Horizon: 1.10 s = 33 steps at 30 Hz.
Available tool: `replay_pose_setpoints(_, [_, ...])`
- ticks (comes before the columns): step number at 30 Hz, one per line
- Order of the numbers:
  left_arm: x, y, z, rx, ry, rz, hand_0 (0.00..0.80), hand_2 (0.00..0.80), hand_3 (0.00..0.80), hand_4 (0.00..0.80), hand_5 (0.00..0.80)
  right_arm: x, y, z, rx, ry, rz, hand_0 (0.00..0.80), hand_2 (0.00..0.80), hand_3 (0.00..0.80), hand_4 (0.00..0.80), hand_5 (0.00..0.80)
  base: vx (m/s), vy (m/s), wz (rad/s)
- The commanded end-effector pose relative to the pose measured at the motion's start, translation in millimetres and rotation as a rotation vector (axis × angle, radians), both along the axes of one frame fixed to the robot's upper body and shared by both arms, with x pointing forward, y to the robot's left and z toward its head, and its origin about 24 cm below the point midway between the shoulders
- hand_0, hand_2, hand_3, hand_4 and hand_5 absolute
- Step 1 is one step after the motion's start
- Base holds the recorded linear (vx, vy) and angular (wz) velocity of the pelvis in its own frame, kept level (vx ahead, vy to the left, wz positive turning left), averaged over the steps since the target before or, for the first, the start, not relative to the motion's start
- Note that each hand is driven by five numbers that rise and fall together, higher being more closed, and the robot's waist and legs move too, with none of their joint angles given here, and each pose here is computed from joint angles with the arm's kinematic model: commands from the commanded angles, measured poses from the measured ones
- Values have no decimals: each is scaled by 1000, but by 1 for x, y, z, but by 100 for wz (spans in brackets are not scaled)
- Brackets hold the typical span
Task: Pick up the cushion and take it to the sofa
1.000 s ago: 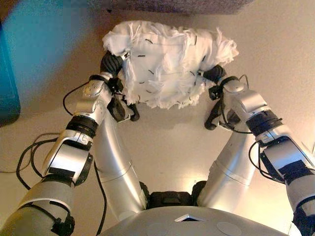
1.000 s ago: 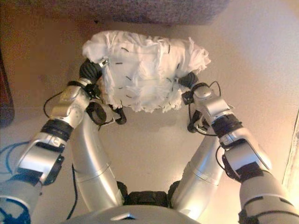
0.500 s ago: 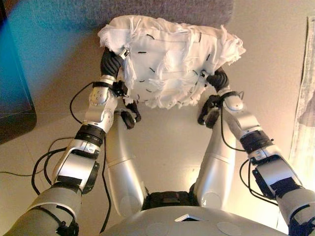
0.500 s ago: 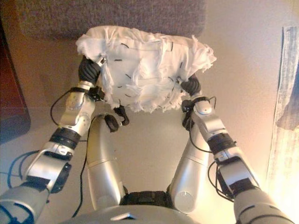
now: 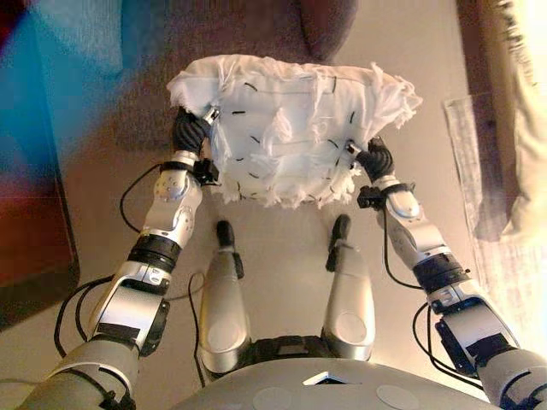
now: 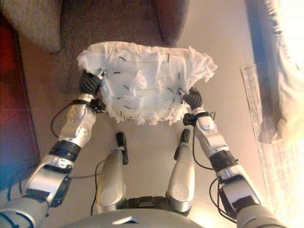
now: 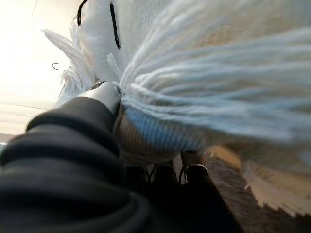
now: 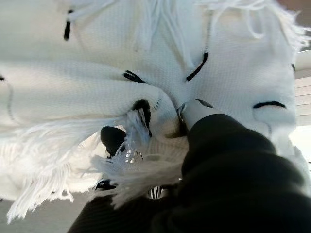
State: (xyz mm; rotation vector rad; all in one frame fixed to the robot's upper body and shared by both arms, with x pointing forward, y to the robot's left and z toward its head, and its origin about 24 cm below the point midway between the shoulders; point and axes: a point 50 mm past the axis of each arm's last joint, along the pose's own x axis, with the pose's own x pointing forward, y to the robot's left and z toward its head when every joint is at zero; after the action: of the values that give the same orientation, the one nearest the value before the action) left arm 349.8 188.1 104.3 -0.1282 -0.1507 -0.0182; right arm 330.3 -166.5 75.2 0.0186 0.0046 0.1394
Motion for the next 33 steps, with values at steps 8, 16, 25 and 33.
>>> replay_pose_setpoints(8, [-12, 6, -12, -48, 15, 41, 800, 800, 800, 800, 800, -16, 39, -14, 243, 53, 100, 800, 800, 800, 800, 800, 209, 60, -9])
replay_pose_setpoints(16, [-13, -7, -18, -1, 46, -45, 800, 800, 800, 800, 800, -23, 30, -30, 358, 99, -21, 800, 800, 800, 800, 800, 89, 106, 2])
replay_pose_setpoints(25, [-7, -13, -23, -17, 105, -122, 800, 800, 800, 800, 800, -18, 8, -39, 274, 128, -81, 800, 800, 800, 800, 800, 195, 79, 34])
replay_pose_setpoints(33, [-26, -12, -43, 3, 136, -99, 800, 800, 800, 800, 800, -31, -14, -48, 231, 185, -29, 800, 800, 800, 800, 800, 501, -12, 25])
